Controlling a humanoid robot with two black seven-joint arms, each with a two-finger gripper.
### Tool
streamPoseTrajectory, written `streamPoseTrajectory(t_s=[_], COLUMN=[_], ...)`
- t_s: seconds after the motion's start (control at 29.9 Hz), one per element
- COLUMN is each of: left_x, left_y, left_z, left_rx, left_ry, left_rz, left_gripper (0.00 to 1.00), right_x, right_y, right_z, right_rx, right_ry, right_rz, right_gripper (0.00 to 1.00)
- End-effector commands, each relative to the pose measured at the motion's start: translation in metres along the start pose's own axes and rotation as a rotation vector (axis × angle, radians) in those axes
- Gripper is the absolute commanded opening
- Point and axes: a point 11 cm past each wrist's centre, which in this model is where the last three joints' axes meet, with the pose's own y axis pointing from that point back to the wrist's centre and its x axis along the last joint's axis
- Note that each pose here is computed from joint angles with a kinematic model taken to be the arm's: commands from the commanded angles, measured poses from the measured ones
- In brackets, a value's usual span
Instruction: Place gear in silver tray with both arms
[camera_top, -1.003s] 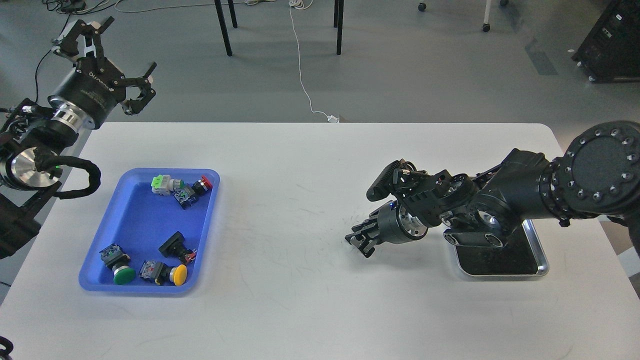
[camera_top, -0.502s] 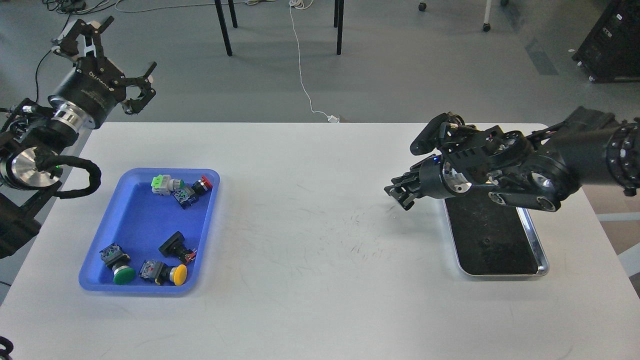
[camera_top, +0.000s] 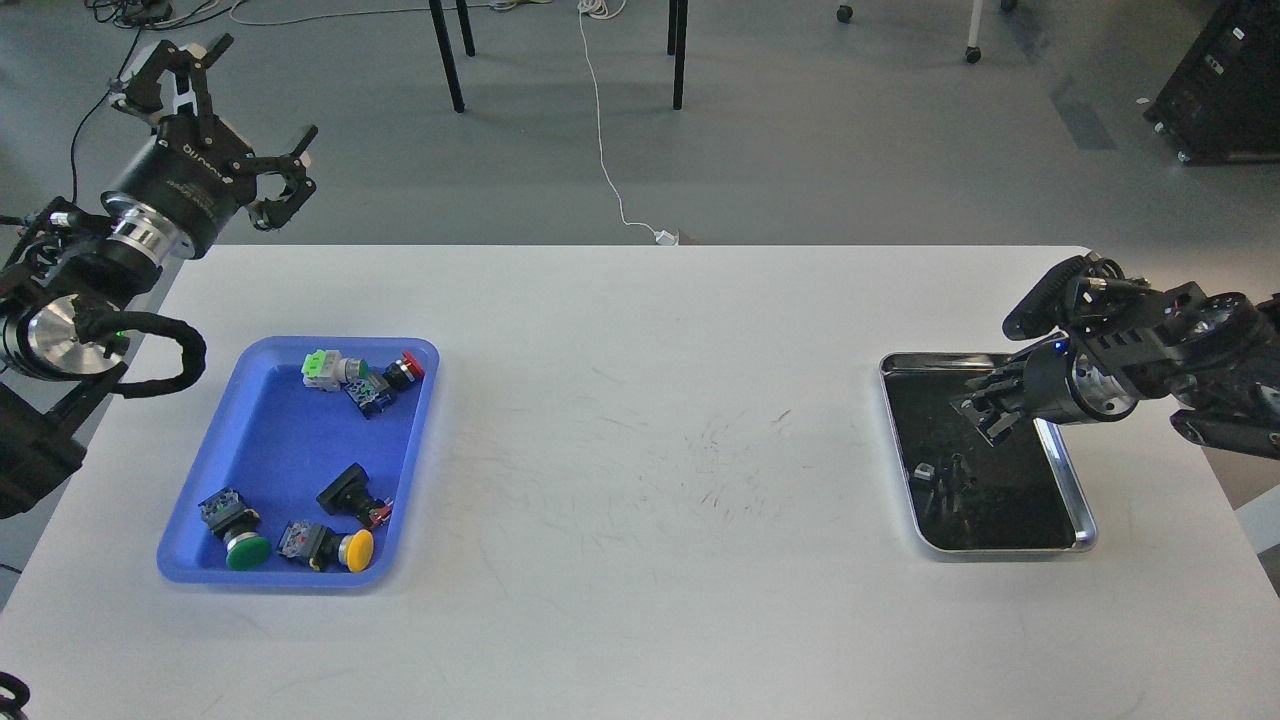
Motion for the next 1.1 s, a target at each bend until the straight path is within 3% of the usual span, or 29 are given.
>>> streamPoseTrajectory(t_s=[0.0,0.1,0.3,0.5,0.87,1.07], left_x=[0.0,0.0,-0.001,-0.001,-0.003,-0.004], left_y=[0.0,0.0,-0.001,-0.001,-0.004,-0.011], left_z=[0.002,0.003,0.0,0.0,-0.002,-0.021], left_rx=[-0.005,-0.009,-0.005,-0.005,-0.004,-0.014], left_ry=[-0.001,0.0,0.003,0.005,0.013,0.096], left_rz=[0.001,-0.001,-0.003,-0.003,-0.007,0.016], left_gripper=[0.97,0.97,0.97,0.98,0.98,0.98], right_x=[-0.005,-0.004,-0.001,0.059,0.154,0.196], right_y=[-0.005,-0.006,-0.005,0.011,0.044,0.062], right_z=[0.0,-0.001,-0.003,0.013,0.039,0.057], right_rx=[-0.003,0.002,0.007,-0.018,0.07,0.194], right_ry=[-0.007,-0.01,-0.025,-0.214,-0.773,-1.207], right_rz=[0.006,0.016,0.035,0.302,0.849,1.121], right_gripper=[0.35,0.41,0.65,0.98,0.99,0.99])
